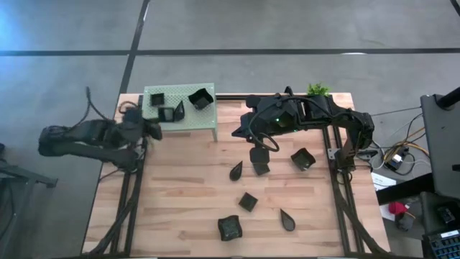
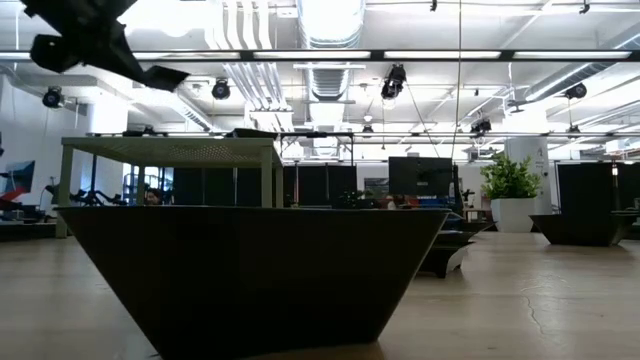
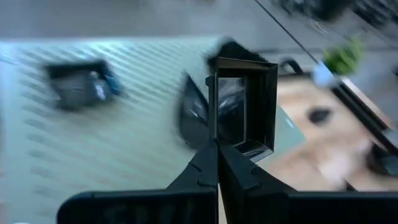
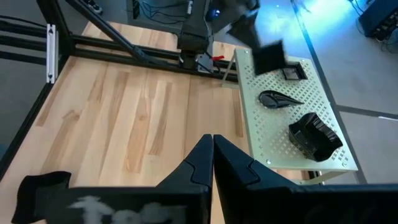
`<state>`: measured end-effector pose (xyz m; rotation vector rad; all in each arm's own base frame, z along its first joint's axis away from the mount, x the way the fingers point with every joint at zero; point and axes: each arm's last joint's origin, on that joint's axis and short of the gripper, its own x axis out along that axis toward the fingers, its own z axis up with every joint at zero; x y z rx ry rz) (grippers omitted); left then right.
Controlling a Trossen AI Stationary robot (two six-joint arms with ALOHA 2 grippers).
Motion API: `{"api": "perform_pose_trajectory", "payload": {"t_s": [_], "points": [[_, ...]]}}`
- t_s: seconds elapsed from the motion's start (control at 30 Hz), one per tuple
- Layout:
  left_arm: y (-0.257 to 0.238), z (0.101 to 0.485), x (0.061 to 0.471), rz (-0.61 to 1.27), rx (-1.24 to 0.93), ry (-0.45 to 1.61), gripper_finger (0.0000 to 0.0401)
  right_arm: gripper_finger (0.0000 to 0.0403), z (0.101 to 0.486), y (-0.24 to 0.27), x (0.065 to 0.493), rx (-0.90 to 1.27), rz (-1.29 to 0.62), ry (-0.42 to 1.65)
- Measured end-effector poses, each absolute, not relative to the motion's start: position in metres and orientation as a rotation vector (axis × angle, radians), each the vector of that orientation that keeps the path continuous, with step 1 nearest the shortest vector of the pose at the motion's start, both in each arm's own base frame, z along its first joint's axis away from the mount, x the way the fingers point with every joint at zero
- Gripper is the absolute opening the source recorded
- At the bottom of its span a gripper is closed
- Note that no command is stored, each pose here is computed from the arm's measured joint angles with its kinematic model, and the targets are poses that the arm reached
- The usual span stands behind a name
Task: Pick & Place Mini shaped plates
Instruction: Stack the black square plate on top of the black square plate on the shelf
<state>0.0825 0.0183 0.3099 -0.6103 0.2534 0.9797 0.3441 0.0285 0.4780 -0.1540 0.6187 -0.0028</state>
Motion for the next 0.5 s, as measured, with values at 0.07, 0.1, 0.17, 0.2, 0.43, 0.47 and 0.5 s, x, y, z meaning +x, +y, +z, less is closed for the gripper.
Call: {"api": "perform_pose_trajectory", "payload": {"t_s": [0.07, 0.1, 0.17, 0.2, 0.43, 0.47, 0.5], "points": [[0.022, 0.315, 0.077, 1.051, -0.587, 0.234, 0.0, 0.0008, 0.478, 0.029, 0.344, -0.154, -0.003, 0.619], [0.024, 0.317, 0.074, 1.094, -0.563, 0.225, 0.0, 0.0008, 0.478, 0.029, 0.344, -0.154, -0.003, 0.618], [0.027, 0.318, 0.07, 1.174, -0.529, 0.195, 0.0, 0.0008, 0.478, 0.029, 0.344, -0.154, -0.003, 0.618], [0.028, 0.318, 0.068, 1.201, -0.527, 0.181, 0.0, 0.0008, 0.478, 0.029, 0.344, -0.154, -0.003, 0.618], [0.034, 0.314, 0.067, 1.278, -0.527, 0.188, 0.0, 0.0008, 0.478, 0.029, 0.344, -0.153, -0.003, 0.614], [0.034, 0.314, 0.067, 1.288, -0.528, 0.186, 0.0, 0.0008, 0.478, 0.029, 0.344, -0.153, -0.004, 0.613], [0.035, 0.314, 0.067, 1.297, -0.528, 0.183, 0.0, 0.0008, 0.479, 0.029, 0.344, -0.153, -0.003, 0.612]]}}
